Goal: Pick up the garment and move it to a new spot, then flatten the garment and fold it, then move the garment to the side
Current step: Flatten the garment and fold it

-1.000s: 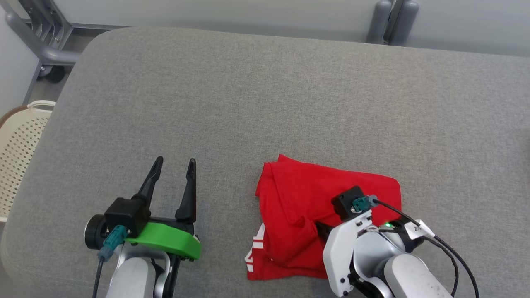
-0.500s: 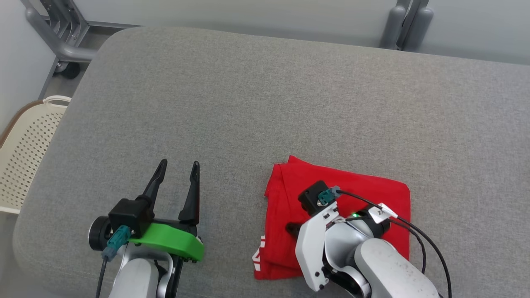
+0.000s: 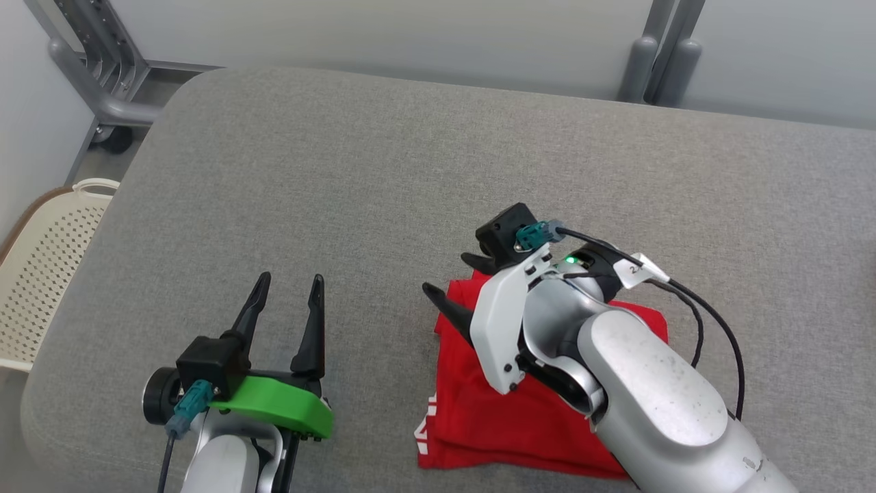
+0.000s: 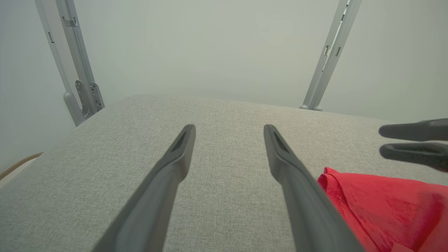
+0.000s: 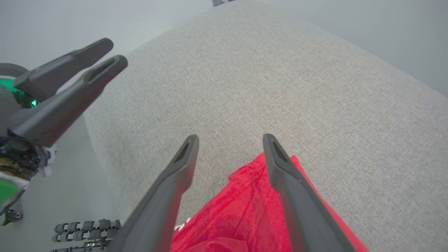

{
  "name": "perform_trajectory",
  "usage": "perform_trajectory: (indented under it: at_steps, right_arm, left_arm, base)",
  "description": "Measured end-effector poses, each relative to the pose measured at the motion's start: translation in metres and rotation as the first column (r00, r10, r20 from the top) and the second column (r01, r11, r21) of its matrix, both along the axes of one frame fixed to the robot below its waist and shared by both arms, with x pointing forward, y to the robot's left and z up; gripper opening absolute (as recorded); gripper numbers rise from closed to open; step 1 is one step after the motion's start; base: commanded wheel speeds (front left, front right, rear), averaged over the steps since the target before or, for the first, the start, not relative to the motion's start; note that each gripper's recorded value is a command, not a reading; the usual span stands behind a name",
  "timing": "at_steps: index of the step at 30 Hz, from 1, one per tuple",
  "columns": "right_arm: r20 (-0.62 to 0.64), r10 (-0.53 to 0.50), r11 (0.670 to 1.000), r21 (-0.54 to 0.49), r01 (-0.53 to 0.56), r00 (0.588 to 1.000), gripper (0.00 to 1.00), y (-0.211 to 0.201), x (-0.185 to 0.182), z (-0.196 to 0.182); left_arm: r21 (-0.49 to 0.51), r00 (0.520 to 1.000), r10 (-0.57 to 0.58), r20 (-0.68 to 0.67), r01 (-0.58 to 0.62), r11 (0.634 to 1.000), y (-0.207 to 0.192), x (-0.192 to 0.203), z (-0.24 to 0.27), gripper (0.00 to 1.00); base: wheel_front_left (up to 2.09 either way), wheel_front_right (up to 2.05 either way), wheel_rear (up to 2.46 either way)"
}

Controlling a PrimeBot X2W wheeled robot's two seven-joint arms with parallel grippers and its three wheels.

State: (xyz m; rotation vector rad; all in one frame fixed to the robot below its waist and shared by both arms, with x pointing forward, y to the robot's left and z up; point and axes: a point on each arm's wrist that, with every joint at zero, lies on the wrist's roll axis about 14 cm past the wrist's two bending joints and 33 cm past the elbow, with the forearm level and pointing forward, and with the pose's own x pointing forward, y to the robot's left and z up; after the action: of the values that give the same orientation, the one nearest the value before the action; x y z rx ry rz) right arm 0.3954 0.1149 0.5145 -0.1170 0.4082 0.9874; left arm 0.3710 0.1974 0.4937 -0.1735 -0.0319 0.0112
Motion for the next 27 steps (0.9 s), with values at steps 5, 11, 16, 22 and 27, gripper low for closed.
perform_trajectory:
  at_steps: [5, 11, 16, 22, 27]
  right_arm:
    - [0.089, -0.062, 0.998, 0.020, 0.061, 0.994, 1.00, -0.013, 0.013, 0.023]
    - [0.076, -0.107, 0.994, -0.025, 0.109, 0.991, 1.00, -0.030, 0.007, 0.003]
    - [0.027, -0.129, 0.986, -0.105, 0.132, 0.991, 1.00, -0.044, -0.007, -0.037]
    - [0.027, -0.125, 0.982, -0.141, 0.128, 0.992, 1.00, -0.048, -0.015, -0.059]
    - [0.071, -0.120, 0.979, -0.155, 0.130, 0.990, 1.00, -0.048, -0.009, -0.062]
  left_arm:
    - [-0.002, 1.000, -0.009, 0.011, 0.009, 1.000, -0.003, -0.003, 0.003, 1.00]
    - [-0.002, 1.000, -0.018, 0.017, 0.018, 1.000, -0.007, -0.004, 0.005, 1.00]
    - [0.002, 1.000, -0.020, 0.016, 0.020, 1.000, -0.007, -0.003, 0.005, 1.00]
    - [0.005, 1.000, -0.019, 0.001, 0.019, 1.000, -0.006, -0.003, 0.000, 1.00]
    - [0.006, 1.000, -0.019, -0.011, 0.019, 1.000, -0.006, -0.002, -0.004, 1.00]
  base:
    - [0.00, 0.00, 0.00]
    - [0.00, 0.00, 0.00]
    - [0.00, 0.00, 0.00]
    - [0.00, 0.00, 0.00]
    - [0.00, 0.00, 0.00]
